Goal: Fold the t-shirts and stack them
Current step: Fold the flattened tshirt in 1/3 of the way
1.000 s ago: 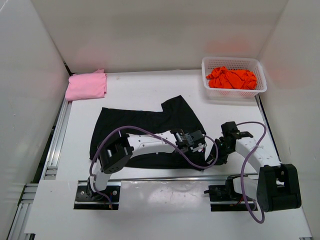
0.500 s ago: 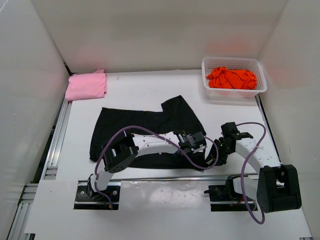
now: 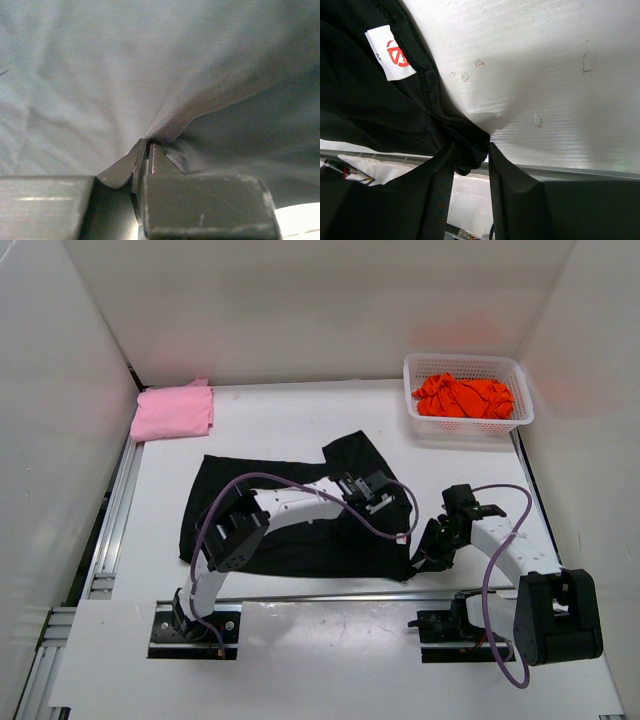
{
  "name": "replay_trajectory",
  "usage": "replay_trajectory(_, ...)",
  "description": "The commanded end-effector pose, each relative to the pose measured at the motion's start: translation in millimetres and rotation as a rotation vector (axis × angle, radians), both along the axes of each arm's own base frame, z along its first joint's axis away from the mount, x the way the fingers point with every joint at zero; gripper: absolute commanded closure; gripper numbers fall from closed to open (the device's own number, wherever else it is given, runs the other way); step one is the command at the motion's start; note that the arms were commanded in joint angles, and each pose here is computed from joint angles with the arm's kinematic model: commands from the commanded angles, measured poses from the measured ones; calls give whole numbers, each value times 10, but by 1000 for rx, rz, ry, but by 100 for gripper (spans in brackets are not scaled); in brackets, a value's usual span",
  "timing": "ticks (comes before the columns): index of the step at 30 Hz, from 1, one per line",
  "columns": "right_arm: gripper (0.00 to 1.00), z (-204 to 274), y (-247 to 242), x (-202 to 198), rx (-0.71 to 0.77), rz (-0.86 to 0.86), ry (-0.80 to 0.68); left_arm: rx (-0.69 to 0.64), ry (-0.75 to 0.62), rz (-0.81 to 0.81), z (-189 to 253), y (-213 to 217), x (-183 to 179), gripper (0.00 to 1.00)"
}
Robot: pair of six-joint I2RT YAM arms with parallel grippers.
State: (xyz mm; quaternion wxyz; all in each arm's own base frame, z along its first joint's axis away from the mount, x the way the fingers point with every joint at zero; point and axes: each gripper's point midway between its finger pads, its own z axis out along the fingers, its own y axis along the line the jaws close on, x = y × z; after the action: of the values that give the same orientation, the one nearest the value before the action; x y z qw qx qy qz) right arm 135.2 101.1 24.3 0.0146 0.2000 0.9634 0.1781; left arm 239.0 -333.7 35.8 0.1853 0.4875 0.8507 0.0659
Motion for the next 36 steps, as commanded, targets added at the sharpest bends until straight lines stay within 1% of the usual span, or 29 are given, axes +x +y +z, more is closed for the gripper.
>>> replay_trajectory(1, 63, 22, -8, 44, 0, 11, -25, -114, -50, 56, 378, -39, 277, 85)
replay_trajectory(4, 63, 10, -9, 36, -1, 11, -16, -108, -34, 67, 306, -24, 322, 77)
replay_trajectory(5, 63, -3, -10, 28, -3, 11, -7, -112, -27, 74, 302, -9, 340, 77)
replay_trajectory(8, 63, -4, -13, 27, -4, 20, -10, -103, -21, 74, 270, 17, 324, 59)
replay_trajectory(9, 63, -13, -37, 5, -16, 27, -5, -86, -11, 74, 201, 44, 306, 49)
replay_trajectory(11, 63, -6, -75, 25, -39, 32, -12, -78, -6, 75, 196, 63, 294, 35)
replay_trajectory(12, 63, 16, -87, 43, -48, 30, -15, -78, -6, 75, 196, 64, 294, 30)
replay_trajectory(13, 63, 9, -106, 45, -58, 39, -20, -70, -2, 75, 160, 68, 291, 29)
replay_trajectory(15, 63, 133, -122, 166, -71, 34, -80, -72, -16, 78, 191, 58, 322, 29)
replay_trajectory(16, 63, 151, -121, 175, -70, 33, -92, -65, -29, 91, 199, 99, 372, 28)
replay_trajectory(17, 63, 246, -105, 271, -64, 31, -133, -59, -42, 105, 197, 115, 436, 26)
replay_trajectory(19, 63, 349, -116, 336, -70, 27, -177, -62, -56, 117, 233, 127, 497, 26)
replay_trajectory(21, 63, 452, -102, 422, -64, 25, -217, -52, -50, 128, 172, 147, 540, 26)
replay_trajectory(22, 66, 489, -71, 439, -47, 29, -224, -62, -57, 137, 207, 145, 589, 25)
replay_trajectory(24, 68, 531, 23, 471, -17, 67, -245, -61, -56, 137, 189, 128, 602, 25)
replay_trajectory(25, 72, 564, 95, 501, 15, 84, -265, -56, -64, 140, 194, 138, 613, 23)
replay_trajectory(27, 76, 583, 231, 545, 44, 131, -269, -47, -58, 140, 136, 124, 624, 23)
replay_trajectory(28, 84, 571, 279, 574, 50, 137, -273, -47, -58, 140, 135, 124, 624, 23)
replay_trajectory(30, 90, 592, 448, 598, 83, 183, -265, -38, -53, 139, 91, 130, 620, 23)
replay_trajectory(31, 96, 542, 522, 595, 88, 200, -251, -30, -48, 139, 53, 135, 616, 22)
replay_trajectory(33, 100, 558, 617, 660, 97, 214, -257, -21, -56, 143, 34, 134, 642, 22)
replay_trajectory(34, 100, 485, 665, 640, 95, 225, -229, -16, -65, 146, 40, 145, 655, 22)
replay_trajectory(36, 100, 498, 769, 721, 112, 234, -235, -7, -60, 156, 1, 184, 685, 20)
